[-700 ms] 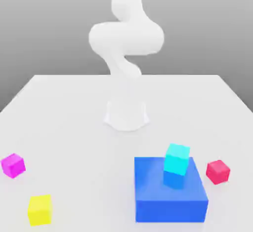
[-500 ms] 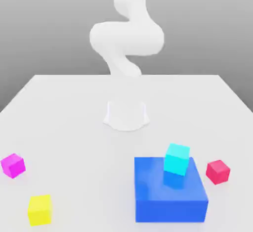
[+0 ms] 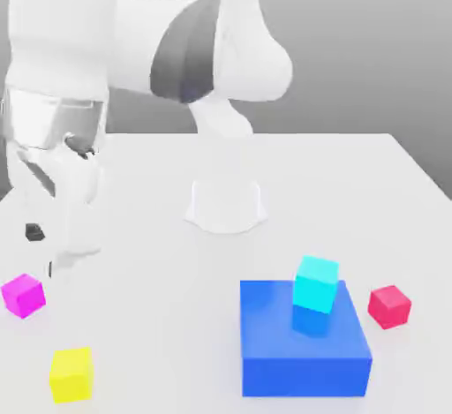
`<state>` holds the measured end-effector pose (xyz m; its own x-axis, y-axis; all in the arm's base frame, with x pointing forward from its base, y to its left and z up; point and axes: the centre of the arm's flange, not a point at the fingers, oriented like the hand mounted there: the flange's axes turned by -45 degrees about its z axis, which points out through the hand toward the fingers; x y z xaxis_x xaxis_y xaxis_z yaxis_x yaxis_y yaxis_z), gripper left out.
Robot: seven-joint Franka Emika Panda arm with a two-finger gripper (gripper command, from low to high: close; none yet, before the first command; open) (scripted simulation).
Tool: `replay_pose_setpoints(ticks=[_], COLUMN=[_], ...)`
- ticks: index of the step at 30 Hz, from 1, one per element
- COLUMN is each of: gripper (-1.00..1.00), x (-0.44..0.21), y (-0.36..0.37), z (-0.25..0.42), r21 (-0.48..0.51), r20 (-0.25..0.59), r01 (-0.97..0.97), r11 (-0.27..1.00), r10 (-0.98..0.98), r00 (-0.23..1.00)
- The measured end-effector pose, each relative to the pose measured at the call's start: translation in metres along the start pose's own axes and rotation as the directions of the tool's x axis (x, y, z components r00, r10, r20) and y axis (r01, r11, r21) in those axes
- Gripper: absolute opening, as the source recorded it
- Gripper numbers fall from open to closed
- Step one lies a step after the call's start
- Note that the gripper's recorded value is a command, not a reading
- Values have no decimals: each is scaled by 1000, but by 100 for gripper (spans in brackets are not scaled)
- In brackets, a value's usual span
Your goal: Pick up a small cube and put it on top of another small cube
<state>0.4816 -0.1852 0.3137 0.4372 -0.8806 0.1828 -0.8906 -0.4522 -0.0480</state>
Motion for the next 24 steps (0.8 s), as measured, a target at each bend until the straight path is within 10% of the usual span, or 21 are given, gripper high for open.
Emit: replay_pose_setpoints(ticks=[11, 12, 24], gripper=[0, -100, -100], x=[-22, -25, -15], y=[47, 48, 36], z=[170, 178, 124], r21=[-98, -99, -84], r20=[160, 160, 159], r01=[-286, -286, -260], r11=[953, 953, 962], r10=[299, 299, 270], r00=[941, 941, 950])
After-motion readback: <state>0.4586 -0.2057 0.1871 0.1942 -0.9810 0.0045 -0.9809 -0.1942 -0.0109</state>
